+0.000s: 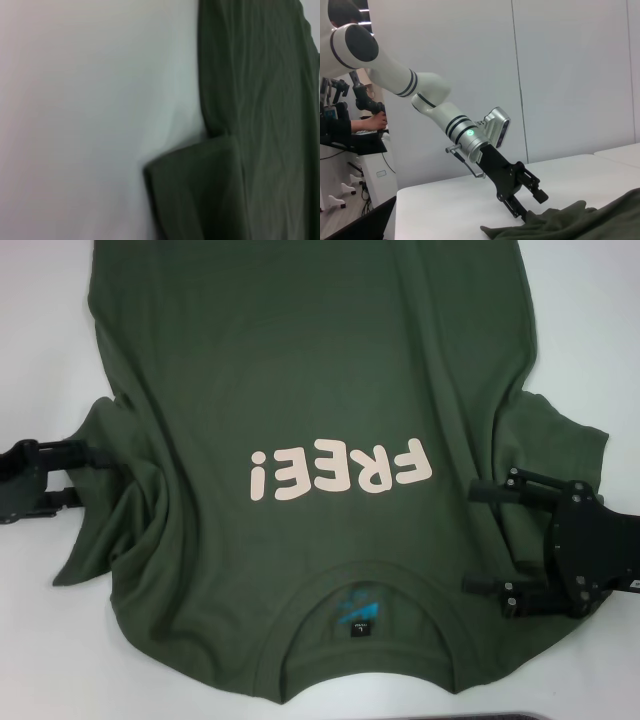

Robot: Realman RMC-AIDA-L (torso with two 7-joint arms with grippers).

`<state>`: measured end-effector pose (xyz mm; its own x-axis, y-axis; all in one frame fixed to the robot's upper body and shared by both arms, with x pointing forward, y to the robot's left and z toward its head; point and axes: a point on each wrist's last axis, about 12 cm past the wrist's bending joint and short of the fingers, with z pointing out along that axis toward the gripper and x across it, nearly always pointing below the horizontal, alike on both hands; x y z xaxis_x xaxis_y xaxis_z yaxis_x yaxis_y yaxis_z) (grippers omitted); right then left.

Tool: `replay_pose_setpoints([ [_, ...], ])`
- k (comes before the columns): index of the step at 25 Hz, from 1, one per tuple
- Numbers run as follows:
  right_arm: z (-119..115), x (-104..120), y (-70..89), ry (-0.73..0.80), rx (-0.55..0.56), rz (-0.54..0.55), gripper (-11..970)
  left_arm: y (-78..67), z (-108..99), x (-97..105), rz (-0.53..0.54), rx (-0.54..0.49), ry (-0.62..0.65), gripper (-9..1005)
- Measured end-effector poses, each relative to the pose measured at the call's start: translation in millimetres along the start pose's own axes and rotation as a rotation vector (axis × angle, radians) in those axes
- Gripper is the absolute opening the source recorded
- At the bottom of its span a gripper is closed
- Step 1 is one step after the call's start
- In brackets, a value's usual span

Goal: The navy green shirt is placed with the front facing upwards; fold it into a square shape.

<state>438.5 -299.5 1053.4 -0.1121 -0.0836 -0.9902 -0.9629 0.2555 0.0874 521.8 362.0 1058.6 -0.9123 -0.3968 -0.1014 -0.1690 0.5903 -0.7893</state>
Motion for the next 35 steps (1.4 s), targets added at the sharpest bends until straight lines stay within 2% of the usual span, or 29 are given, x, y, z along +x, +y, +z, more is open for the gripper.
replay_pose_setpoints([
  [4, -0.1, -0.1, 0.0, 0.000, 0.000, 0.000, 927, -5.8, 6.0, -1.3, 0.013, 0.009, 0.011, 776],
  [12, -0.4, 0.1, 0.4, 0.000, 0.000, 0.001, 926, -6.1, 9.1, -3.2, 0.017, -0.007, 0.002, 777],
  [17, -0.4, 0.1, 0.3, 0.000, 0.001, 0.000, 926, -8.7, 14.8, -2.5, 0.055, -0.043, 0.046, 755],
  [23, -1.6, -0.6, -0.7, -0.004, 0.012, 0.011, 926, -16.1, 20.9, -4.5, 0.101, -0.065, 0.089, 552],
  [31, -3.8, -3.1, -0.9, -0.016, 0.015, 0.003, 926, -18.0, 13.0, -6.4, 0.101, -0.042, 0.074, 307],
  [35, -4.0, -4.6, -1.4, -0.021, 0.012, -0.001, 926, -16.3, 9.3, -6.6, 0.099, -0.045, 0.074, 145],
])
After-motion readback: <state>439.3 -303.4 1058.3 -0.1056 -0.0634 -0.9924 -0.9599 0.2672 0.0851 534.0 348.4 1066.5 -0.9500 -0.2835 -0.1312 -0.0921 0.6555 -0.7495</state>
